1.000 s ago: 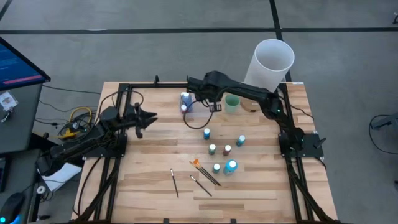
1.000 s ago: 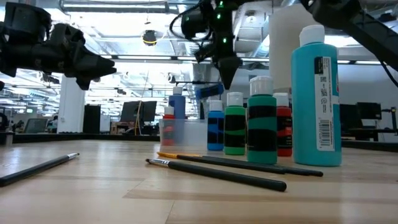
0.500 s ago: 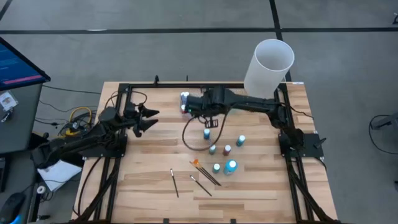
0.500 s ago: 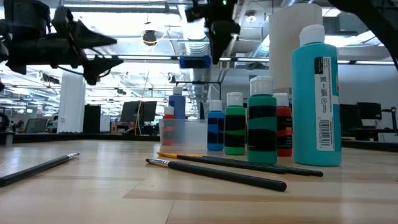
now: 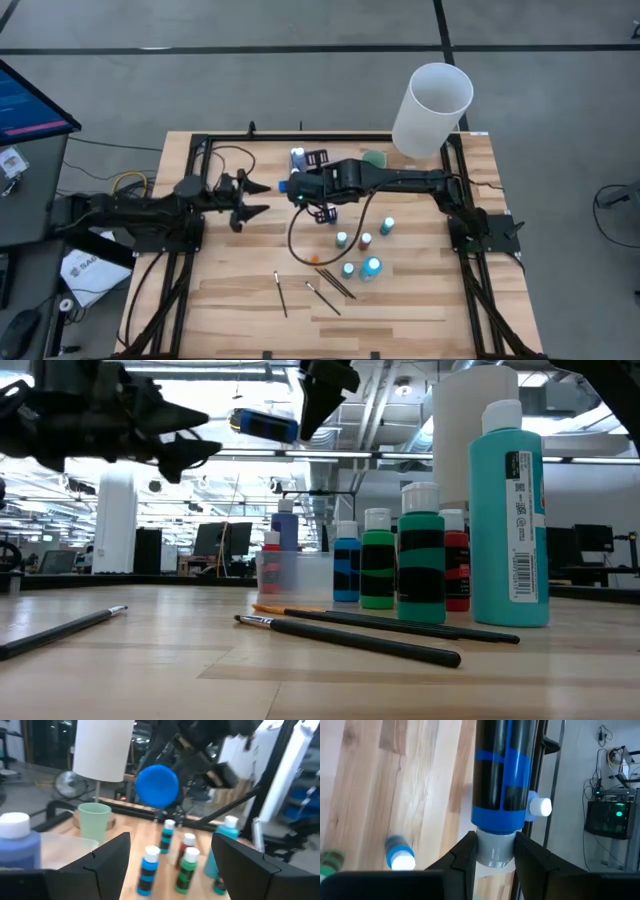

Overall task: Pick & Place Paint Supplies
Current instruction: Put the small bottom blue paint bottle into the transparent bin

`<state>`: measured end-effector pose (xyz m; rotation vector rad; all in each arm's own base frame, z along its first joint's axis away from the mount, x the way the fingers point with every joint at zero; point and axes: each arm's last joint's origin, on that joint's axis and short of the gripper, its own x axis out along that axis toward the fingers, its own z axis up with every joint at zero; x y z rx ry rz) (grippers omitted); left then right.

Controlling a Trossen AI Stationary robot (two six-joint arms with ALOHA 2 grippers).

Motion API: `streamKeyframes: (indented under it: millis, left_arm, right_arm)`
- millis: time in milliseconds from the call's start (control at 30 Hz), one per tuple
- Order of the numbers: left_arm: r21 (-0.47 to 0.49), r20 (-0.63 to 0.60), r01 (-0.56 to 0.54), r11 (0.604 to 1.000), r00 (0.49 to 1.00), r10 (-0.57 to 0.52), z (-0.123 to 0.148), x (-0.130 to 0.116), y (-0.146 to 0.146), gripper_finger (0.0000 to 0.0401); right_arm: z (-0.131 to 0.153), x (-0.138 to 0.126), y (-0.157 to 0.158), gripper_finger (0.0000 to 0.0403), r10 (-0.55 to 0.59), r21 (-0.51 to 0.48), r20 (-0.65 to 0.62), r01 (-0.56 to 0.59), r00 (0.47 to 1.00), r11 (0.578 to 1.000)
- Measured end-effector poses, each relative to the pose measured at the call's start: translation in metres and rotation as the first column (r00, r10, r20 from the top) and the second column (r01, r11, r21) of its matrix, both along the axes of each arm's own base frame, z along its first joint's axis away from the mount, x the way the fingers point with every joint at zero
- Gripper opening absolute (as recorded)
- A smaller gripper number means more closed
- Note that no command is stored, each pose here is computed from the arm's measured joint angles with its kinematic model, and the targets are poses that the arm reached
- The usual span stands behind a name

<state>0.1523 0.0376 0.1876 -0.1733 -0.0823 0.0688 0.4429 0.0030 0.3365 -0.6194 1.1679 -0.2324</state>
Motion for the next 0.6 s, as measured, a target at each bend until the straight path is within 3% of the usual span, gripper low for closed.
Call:
streamKeyframes:
  millis: [333, 600]
  left_arm:
    - [0.098, -0.076, -0.047, 0.994, 0.996, 0.055, 0.012, 0.035, 0.007, 0.0266]
    - [0.138, -0.032, -0.026, 0.99, 0.999, 0.03, 0.02, 0.043, 0.003, 0.0266]
  right_arm:
    - [0.0, 0.001, 0.003, 0.01, 0.009, 0.027, 0.015, -0.01, 1.0, 1.0]
    - [0.0, 0.001, -0.001, 0.01, 0.007, 0.046, 0.013, -0.008, 1.0, 0.999]
